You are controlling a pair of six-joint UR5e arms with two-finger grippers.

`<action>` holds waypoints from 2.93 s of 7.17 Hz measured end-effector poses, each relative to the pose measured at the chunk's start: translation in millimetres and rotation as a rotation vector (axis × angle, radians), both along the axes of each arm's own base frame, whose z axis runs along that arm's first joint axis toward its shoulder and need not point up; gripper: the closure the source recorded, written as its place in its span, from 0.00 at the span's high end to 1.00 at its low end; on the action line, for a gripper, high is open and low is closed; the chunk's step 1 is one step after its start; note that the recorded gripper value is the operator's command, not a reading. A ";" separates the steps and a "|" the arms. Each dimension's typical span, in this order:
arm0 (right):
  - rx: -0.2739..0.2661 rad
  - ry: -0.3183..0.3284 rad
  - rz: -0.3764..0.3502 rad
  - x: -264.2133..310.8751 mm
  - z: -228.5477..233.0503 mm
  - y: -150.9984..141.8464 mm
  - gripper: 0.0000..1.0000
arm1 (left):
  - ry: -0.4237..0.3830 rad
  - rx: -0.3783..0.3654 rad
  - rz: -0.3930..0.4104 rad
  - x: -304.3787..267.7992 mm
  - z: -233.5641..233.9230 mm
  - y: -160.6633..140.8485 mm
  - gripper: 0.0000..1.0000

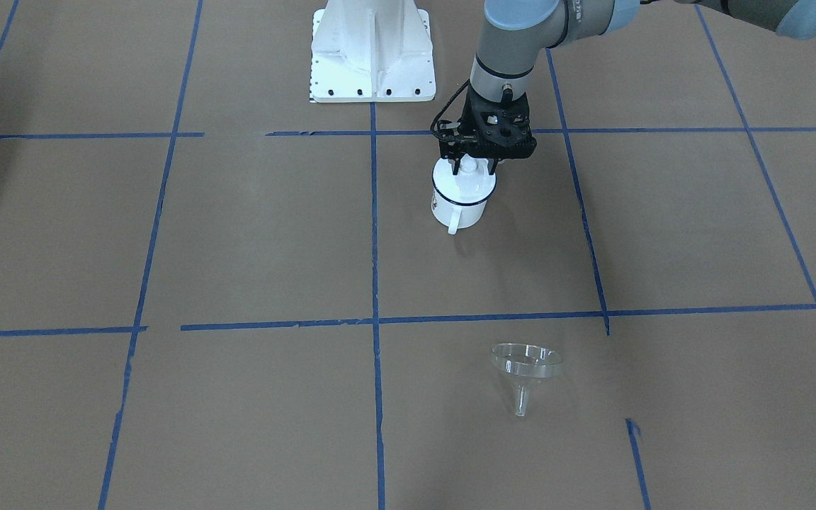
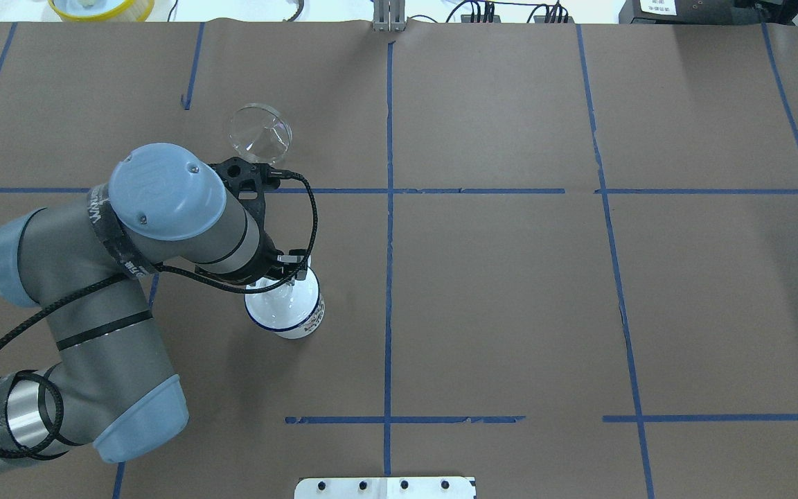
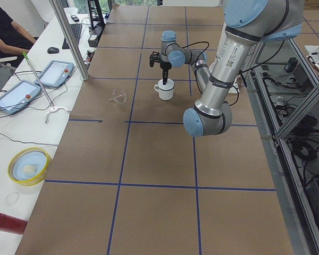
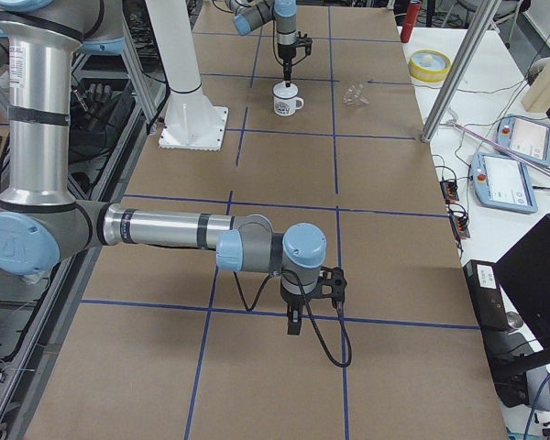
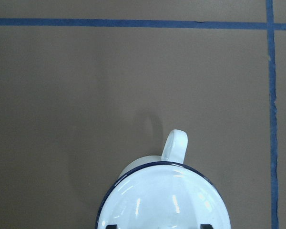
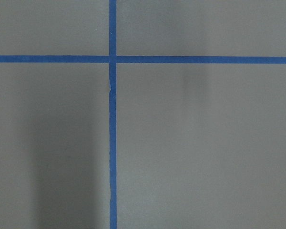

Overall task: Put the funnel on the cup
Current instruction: 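Grasp the white lid's knob with the left gripper and lift it, then carry the lid beside the mug and lower it onto the table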

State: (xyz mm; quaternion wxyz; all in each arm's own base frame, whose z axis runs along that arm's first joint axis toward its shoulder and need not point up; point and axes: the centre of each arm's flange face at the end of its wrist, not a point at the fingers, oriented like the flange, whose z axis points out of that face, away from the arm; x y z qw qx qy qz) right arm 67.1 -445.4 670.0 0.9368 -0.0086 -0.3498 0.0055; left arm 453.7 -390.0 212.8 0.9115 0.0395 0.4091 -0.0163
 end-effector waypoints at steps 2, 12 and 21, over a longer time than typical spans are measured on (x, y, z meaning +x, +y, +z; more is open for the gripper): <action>0.000 0.000 0.000 0.0 0.0 0.0 1.00 | 0.006 0.000 0.000 -0.8 -3.2 0.7 0.00; -0.001 0.000 0.000 0.0 0.4 0.1 1.00 | -0.054 0.177 0.012 -116.4 107.8 -30.2 0.00; 0.000 0.000 0.000 0.0 0.0 0.0 1.00 | -0.043 0.126 0.053 -55.5 169.5 -40.5 1.00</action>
